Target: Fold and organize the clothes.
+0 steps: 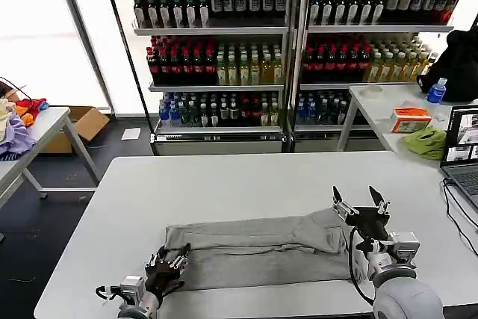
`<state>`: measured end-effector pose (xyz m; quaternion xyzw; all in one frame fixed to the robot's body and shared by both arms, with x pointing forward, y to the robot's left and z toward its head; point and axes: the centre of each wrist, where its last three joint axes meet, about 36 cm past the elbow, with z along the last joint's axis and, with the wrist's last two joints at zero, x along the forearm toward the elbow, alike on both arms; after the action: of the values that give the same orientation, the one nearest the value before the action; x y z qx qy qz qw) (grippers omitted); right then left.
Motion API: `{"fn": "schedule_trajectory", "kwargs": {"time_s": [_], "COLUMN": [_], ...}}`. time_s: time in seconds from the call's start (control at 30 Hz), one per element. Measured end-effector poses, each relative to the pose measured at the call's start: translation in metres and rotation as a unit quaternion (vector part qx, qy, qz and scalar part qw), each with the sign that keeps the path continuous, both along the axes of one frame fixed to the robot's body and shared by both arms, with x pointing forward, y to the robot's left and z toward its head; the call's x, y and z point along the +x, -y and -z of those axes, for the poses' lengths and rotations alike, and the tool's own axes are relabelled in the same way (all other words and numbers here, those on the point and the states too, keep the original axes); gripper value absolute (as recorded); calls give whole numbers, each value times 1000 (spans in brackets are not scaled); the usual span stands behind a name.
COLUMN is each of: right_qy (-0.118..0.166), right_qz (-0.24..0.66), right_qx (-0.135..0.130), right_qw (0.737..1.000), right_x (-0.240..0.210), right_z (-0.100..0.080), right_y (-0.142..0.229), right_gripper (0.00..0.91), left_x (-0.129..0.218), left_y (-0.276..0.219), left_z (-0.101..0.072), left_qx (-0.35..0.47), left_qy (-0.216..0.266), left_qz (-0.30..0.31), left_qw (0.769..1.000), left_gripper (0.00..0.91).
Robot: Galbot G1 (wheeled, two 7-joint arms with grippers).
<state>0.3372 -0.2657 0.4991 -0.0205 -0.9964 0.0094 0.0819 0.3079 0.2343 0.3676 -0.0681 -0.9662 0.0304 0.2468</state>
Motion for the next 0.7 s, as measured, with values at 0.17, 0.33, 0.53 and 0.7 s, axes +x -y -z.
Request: {"fn": "schedule_trajectory", "kwargs": {"time_s": [0.17, 0.33, 0.53, 0.7], "right_qy": [1, 3, 4, 7], "right_qz": [5, 8, 8, 6], "right_qx": [0, -1, -1, -1], "right_qw": [1000, 1000, 1000, 1000], "right_x": [3, 7, 13, 20], "right_z": [0, 0, -1, -1], "right_y": [1, 2, 2, -1], "right_gripper": [907, 907, 907, 907], "left_x": [2, 5, 8, 9], "left_y": [-1, -5, -19, -52], "left_z": [5, 9, 5, 0], "left_qx": [-2, -3, -1, 11], "left_qy": [0, 3, 9, 12], "left_qz": [-2, -7, -18, -45], "left_qw": [1000, 1000, 1000, 999], "left_gripper": [0, 0, 0, 0]}}
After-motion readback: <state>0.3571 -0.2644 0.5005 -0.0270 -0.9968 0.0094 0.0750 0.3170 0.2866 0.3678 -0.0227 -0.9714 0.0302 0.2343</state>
